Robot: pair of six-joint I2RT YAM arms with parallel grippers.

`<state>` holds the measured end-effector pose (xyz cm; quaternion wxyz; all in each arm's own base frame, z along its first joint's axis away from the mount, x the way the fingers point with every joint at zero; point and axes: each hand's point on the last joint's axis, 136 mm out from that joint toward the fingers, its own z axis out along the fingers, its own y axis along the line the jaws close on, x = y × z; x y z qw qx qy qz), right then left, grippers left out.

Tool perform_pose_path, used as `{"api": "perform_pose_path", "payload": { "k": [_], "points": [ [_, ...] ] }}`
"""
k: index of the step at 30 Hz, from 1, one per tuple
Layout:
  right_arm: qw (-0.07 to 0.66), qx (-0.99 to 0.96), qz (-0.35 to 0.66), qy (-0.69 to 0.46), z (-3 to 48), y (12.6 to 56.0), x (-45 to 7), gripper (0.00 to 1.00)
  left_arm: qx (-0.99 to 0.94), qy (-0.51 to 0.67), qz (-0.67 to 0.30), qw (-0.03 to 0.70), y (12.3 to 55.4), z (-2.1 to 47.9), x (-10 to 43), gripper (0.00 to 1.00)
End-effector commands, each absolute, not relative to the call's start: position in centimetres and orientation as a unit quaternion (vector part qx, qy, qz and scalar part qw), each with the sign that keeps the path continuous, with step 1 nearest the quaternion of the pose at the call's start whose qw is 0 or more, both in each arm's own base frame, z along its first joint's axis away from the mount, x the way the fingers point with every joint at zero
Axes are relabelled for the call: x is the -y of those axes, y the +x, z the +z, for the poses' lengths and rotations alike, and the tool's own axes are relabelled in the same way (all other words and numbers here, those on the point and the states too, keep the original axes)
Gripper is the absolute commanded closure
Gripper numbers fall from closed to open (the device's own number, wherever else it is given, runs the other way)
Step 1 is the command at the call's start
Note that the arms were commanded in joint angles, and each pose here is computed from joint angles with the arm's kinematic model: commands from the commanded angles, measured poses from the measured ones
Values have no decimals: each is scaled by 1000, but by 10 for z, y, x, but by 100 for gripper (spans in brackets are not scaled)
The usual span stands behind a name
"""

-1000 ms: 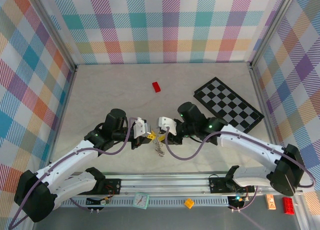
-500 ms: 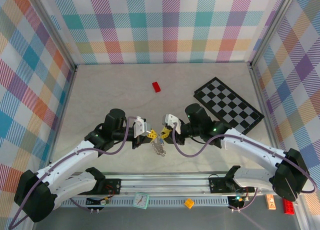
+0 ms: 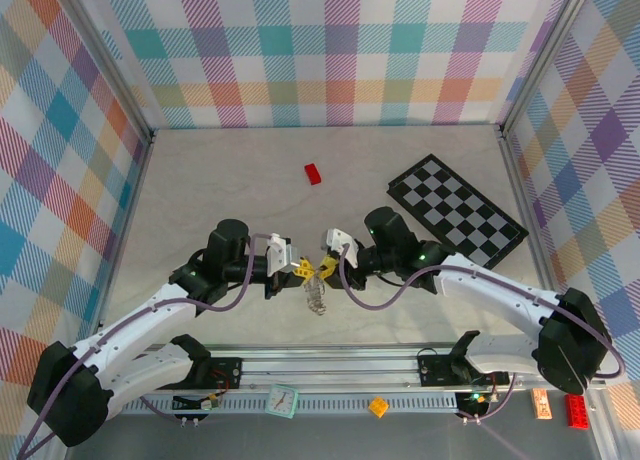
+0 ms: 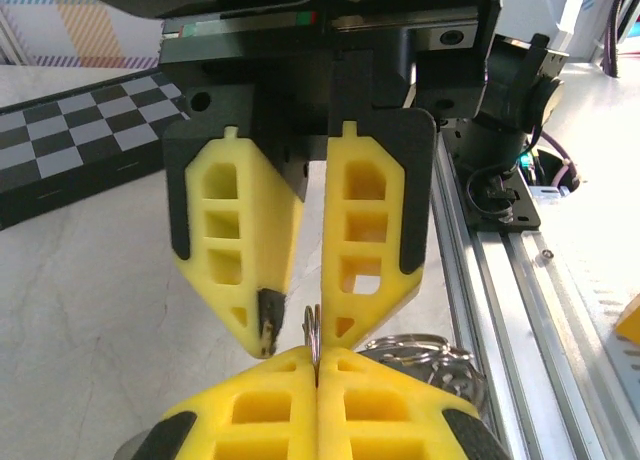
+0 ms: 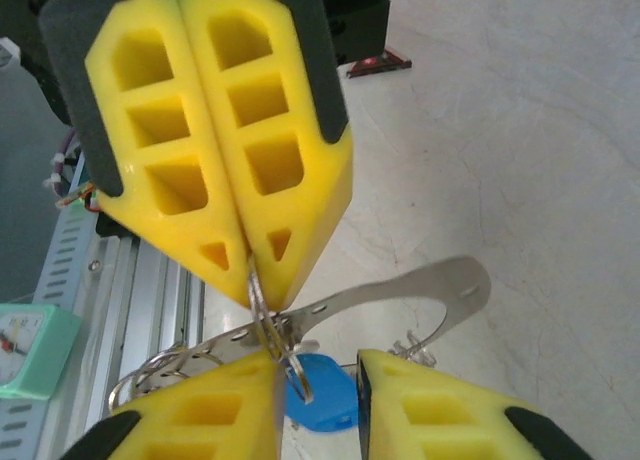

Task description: Put the keys on the keyring

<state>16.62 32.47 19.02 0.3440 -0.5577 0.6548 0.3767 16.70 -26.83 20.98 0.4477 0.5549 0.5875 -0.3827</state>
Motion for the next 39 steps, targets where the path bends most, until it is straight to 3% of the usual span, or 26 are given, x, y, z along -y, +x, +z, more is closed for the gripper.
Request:
{"api": "perform_pose_path", "payload": {
  "k": [1, 8, 15, 20, 25, 27, 29, 39],
  "points": [
    [367, -633, 390, -558, 203, 163, -327, 70, -554, 564, -399, 466, 159, 224, 271, 100],
    [392, -613, 390, -565, 211, 157, -322, 66, -553, 564, -401, 463, 159, 224, 273, 100],
    [392, -604, 409, -560, 216, 158, -330, 70, -552, 564, -405, 462, 159, 225, 274, 100],
    [392, -595, 426, -557, 224, 159, -337, 81, -551, 563, -407, 461, 159, 225, 274, 100],
    [381, -601, 411, -569, 220, 160, -337, 100, -558, 559, -397, 468, 163, 225, 273, 100],
    [379, -606, 394, -577, 219, 161, -333, 100, -570, 556, -380, 471, 168, 222, 271, 83],
    [370, -614, 370, -591, 216, 161, -329, 100, -581, 560, -360, 468, 173, 216, 268, 76],
    [330, -606, 292, -662, 215, 151, -328, 100, -590, 570, -336, 463, 177, 212, 266, 77]
  ]
}}
